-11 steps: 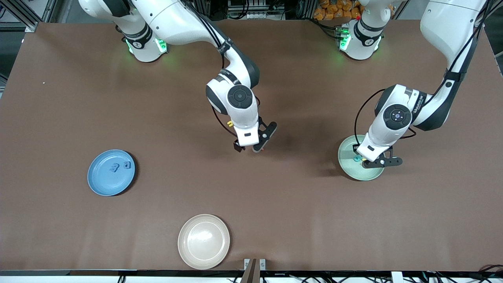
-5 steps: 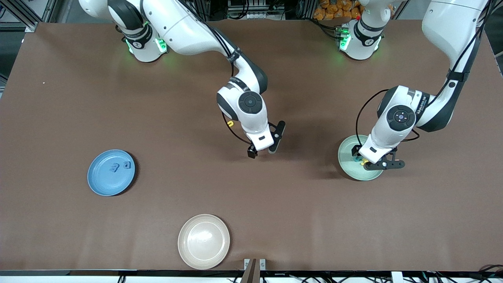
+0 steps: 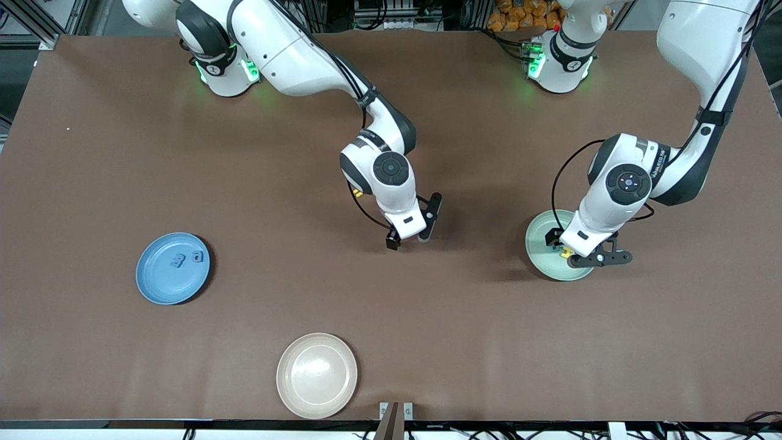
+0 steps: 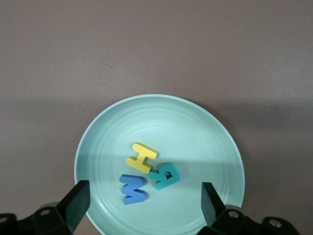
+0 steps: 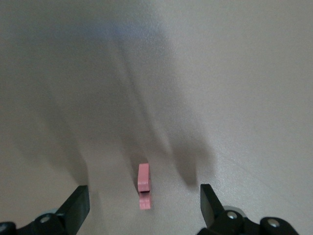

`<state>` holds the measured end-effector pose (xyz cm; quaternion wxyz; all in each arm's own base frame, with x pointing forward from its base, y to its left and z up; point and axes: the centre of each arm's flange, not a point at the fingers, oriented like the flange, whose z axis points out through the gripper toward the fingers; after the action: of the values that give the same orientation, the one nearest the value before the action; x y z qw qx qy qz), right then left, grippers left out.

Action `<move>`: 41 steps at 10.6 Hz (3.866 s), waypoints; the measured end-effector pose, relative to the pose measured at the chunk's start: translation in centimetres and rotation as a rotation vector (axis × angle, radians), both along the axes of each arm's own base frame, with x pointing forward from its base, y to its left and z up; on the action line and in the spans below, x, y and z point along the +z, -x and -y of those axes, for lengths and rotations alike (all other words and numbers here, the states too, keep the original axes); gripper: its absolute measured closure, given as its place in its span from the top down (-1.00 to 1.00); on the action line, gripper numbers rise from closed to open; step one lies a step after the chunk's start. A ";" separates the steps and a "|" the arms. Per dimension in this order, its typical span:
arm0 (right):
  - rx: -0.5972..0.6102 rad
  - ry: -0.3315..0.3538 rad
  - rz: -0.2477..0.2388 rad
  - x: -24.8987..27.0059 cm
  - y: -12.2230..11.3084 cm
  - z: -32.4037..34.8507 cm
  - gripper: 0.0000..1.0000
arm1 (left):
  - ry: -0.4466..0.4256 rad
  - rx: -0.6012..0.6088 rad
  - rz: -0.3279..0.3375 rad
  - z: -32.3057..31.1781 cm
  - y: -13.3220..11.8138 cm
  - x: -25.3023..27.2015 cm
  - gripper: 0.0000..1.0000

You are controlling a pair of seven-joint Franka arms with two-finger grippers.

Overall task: Sort upper and lower case letters into plates
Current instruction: 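Place the blue W on the green plate while the right gripper grasps red m, then carry the red m to the blue plate while the left gripper reaches pink D, then grasp the pink D with the left gripper while the right gripper releases the m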

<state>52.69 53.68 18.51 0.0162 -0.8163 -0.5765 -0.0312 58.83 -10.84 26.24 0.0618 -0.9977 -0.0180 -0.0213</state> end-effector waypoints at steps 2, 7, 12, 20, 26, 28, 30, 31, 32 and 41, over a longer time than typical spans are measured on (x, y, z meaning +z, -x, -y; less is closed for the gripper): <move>0.020 0.002 0.001 -0.2 -0.1 0.1 1.00 | 0.002 0.002 0.000 0.0 0.0 0.0 1.00; 0.035 -0.013 0.016 -0.3 -0.5 0.0 -0.43 | 0.002 0.002 0.001 0.0 0.0 0.1 1.00; 0.046 -0.020 0.033 0.6 -1.3 0.2 -0.79 | 0.002 0.002 0.001 0.0 -0.1 0.1 1.00; -0.128 0.023 -0.004 14.8 -13.9 20.3 -0.79 | 0.029 -0.181 0.042 11.0 1.6 2.1 1.00; -0.412 0.109 0.025 10.2 -13.2 41.4 -0.79 | 0.097 -0.180 0.032 25.4 7.9 1.5 1.00; -0.500 0.130 0.010 9.1 -12.1 47.2 -0.79 | 0.144 -0.091 0.002 30.3 10.5 0.7 1.00; -0.645 0.135 -0.009 8.4 -11.9 53.3 -0.79 | 0.154 -0.037 -0.023 34.1 13.1 -0.9 1.00; -0.714 0.137 -0.021 8.0 -11.6 55.6 -0.79 | 0.154 -0.021 -0.040 35.6 14.4 -2.1 0.98; -0.757 0.140 -0.034 7.6 -11.2 57.0 -0.79 | 0.149 -0.007 -0.058 36.8 15.5 -3.2 0.97; -0.798 0.146 -0.088 6.1 -10.2 57.7 1.00 | 0.185 -0.006 -0.101 42.1 19.4 -7.9 0.81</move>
<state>62.91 -4.00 24.62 -0.0307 -0.9755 -0.2140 0.0409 39.40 -52.93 18.30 -0.0300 -0.9990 -0.0139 0.0305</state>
